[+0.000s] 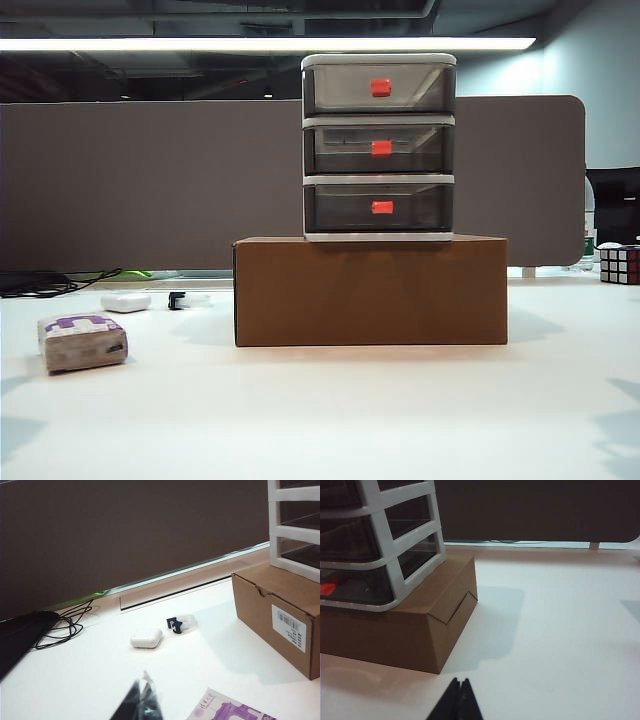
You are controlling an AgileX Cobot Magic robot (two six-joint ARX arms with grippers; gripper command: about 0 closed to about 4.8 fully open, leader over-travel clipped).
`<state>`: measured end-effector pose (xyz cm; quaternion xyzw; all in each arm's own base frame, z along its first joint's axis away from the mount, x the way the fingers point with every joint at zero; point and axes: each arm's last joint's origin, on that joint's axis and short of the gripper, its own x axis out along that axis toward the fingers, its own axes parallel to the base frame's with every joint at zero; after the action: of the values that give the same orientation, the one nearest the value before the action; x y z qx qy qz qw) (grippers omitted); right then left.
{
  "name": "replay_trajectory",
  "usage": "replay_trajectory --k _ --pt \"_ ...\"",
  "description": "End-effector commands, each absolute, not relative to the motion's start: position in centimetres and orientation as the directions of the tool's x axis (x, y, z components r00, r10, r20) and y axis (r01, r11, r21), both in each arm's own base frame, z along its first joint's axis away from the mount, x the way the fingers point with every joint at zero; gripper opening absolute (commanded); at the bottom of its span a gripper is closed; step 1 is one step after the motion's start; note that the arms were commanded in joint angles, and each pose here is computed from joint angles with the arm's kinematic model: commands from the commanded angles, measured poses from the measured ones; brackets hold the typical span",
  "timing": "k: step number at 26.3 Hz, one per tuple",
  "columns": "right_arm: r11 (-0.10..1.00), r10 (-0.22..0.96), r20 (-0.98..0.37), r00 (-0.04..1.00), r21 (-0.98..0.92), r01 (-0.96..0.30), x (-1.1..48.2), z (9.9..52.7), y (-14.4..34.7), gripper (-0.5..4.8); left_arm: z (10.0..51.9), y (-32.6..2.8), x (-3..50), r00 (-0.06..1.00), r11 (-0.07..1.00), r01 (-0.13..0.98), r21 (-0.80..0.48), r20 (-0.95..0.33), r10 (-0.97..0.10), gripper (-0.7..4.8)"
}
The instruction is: Open the third layer of the drawer on the table, pick up a pack of napkins on the table and put it in, and finally close the drawer.
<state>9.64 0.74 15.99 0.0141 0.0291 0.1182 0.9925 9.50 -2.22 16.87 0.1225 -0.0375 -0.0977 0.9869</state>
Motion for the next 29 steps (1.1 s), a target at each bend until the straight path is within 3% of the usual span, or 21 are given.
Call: replay_trajectory --k 1,13,18,24,29 --pt "0.972 0.237 -0.049 0.97 0.025 -0.236 9.7 15.9 0.7 -0.04 17.2 -2.2 9.5 0.978 0.953 0.179 0.245 0.066 -0.2 -0.02" --pt "0.971 0.238 -0.047 0.97 0.018 -0.237 9.7 15.9 0.7 -0.04 17.2 -2.3 9.5 0.973 0.953 0.201 0.225 0.065 -0.22 -0.02" --pt "0.909 0.411 -0.045 0.91 0.092 -0.406 9.5 15.9 1.3 -0.01 17.2 -2.8 9.2 0.904 0.893 0.428 -0.137 0.071 -0.422 -0.03" --pt "0.798 0.597 -0.038 0.802 0.132 -0.588 9.2 15.9 1.8 -0.01 17.3 -3.6 8.7 0.712 0.661 0.681 -0.316 0.075 -0.698 0.14" --pt "0.784 0.602 -0.023 0.798 0.205 -0.585 9.2 16.1 1.8 -0.01 17.7 -4.0 8.4 0.638 0.571 0.739 -0.357 0.101 -0.763 0.31"
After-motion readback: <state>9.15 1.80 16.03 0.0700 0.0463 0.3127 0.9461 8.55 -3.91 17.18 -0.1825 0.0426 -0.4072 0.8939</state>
